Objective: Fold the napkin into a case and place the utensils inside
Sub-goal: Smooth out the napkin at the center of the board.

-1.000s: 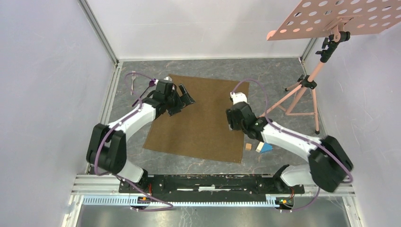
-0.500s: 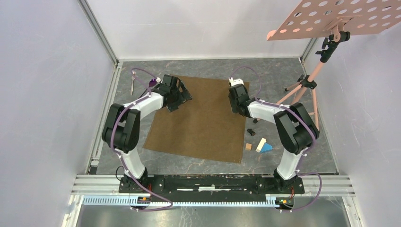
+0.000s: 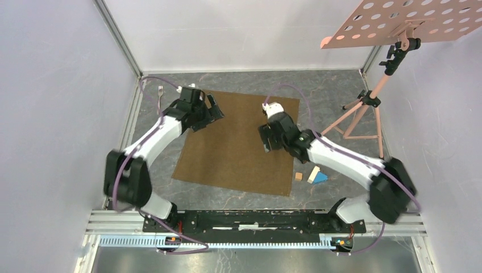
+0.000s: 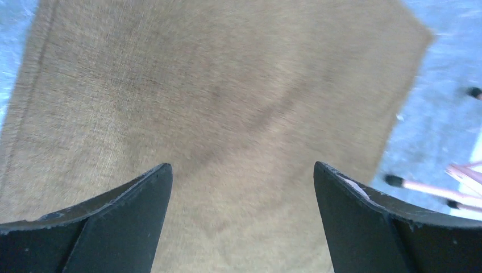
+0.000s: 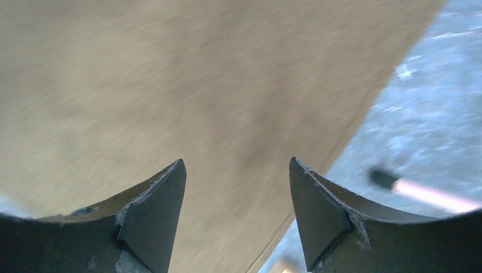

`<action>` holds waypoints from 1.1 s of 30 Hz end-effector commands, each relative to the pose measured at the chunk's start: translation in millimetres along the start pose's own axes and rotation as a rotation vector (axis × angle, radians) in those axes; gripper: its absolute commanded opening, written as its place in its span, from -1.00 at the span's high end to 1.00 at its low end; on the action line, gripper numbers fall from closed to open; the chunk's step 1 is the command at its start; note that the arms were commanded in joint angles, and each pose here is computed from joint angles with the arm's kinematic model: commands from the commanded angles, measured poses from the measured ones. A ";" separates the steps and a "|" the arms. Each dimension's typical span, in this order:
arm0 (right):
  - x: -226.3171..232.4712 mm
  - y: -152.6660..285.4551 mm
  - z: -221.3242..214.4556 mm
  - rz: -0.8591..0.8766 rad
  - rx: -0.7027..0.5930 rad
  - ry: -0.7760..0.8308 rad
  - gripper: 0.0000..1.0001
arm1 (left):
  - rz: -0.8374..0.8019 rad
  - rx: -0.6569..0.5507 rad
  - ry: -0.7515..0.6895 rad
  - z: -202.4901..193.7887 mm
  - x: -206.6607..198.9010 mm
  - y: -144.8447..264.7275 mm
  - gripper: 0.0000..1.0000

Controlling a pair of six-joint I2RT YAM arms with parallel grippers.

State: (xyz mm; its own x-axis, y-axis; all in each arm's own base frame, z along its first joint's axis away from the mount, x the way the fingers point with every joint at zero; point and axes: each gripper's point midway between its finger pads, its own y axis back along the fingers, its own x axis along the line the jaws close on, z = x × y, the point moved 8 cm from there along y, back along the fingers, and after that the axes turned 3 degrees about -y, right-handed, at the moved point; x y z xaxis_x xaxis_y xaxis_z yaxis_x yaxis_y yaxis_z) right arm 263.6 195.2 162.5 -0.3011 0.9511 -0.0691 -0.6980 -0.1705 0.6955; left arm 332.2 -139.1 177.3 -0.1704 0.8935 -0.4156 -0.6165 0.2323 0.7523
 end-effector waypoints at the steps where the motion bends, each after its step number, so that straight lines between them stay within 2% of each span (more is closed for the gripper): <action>1: 25.5 62.9 -54.2 0.209 0.186 -0.213 -0.45 | -0.106 -0.124 -0.124 1.3 -1.4 76.5 -1.00; 3: 27.2 79.3 -82.4 0.194 0.297 -0.369 -0.41 | -0.133 -0.161 -0.138 -4.6 2.4 96.6 -1.00; 7: 20.9 98.8 -117.2 0.073 0.442 -0.530 -0.29 | -0.170 -0.205 -0.160 -11.0 6.1 121.8 -1.00; 10: 17.4 101.5 -131.1 -0.010 0.457 -0.616 -0.16 | -0.216 -0.193 -0.183 -15.9 4.3 127.5 -1.00; 14: 17.3 100.8 -139.9 -0.110 0.485 -0.708 -0.09 | -0.254 -0.173 -0.187 -24.7 5.5 131.7 -1.00; 25: 36.1 92.5 -135.4 -0.266 0.518 -0.742 -0.09 | -0.261 -0.214 -0.213 -39.8 14.8 155.8 -1.00; 33: 38.3 81.9 -137.0 -0.323 0.509 -0.750 -0.10 | -0.293 -0.190 -0.240 -51.1 9.7 161.7 -1.00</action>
State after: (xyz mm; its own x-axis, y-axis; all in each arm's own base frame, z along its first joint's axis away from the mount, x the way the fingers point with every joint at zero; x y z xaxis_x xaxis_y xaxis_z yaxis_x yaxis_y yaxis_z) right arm 99.5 177.9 115.8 0.4289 0.9026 0.0378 -0.2213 0.0644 0.9731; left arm 198.7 -112.7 266.6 0.1521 0.8654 -0.4774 -0.7526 0.4145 0.5117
